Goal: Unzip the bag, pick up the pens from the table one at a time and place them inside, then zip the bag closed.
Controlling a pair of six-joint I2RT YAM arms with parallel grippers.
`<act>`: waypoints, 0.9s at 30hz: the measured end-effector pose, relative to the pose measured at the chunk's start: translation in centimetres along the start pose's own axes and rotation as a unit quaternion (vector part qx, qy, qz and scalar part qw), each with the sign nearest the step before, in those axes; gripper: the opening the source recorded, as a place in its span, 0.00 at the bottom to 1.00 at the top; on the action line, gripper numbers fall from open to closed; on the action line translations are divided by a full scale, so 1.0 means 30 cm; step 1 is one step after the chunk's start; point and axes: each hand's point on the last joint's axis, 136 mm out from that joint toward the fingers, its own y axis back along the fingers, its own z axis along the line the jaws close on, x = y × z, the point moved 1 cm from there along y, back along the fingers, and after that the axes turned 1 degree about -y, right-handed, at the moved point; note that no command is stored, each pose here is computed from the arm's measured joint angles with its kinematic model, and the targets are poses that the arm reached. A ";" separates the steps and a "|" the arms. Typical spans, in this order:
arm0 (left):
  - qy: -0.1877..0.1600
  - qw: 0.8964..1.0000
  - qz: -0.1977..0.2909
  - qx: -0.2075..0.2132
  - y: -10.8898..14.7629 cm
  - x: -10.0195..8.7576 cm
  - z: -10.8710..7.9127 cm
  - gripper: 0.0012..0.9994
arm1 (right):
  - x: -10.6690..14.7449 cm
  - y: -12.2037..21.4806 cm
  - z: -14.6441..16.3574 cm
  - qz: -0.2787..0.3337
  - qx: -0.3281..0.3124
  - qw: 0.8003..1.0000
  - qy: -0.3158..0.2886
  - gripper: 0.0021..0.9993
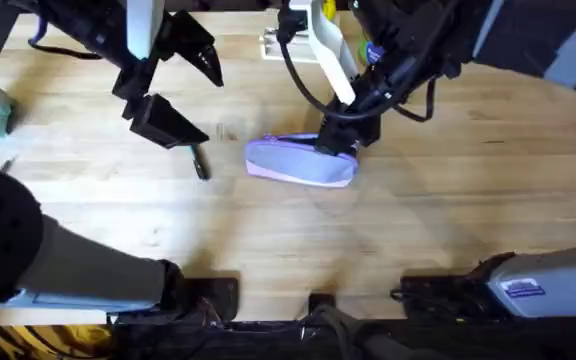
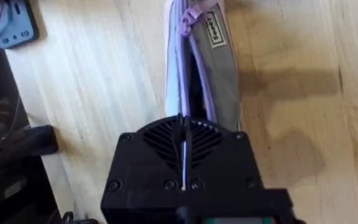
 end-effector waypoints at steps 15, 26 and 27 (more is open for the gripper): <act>0.000 1.000 0.000 0.000 0.000 0.000 0.000 0.99 | -0.024 0.001 -0.039 -0.010 0.029 0.999 0.014 0.03; 0.000 1.000 0.000 0.000 0.000 0.000 0.000 0.99 | -0.026 -0.187 -0.018 0.029 -0.010 0.999 0.033 0.03; 0.000 1.000 0.000 0.000 0.000 0.000 0.000 0.99 | -0.029 -0.191 -0.018 0.029 -0.009 0.999 0.036 0.03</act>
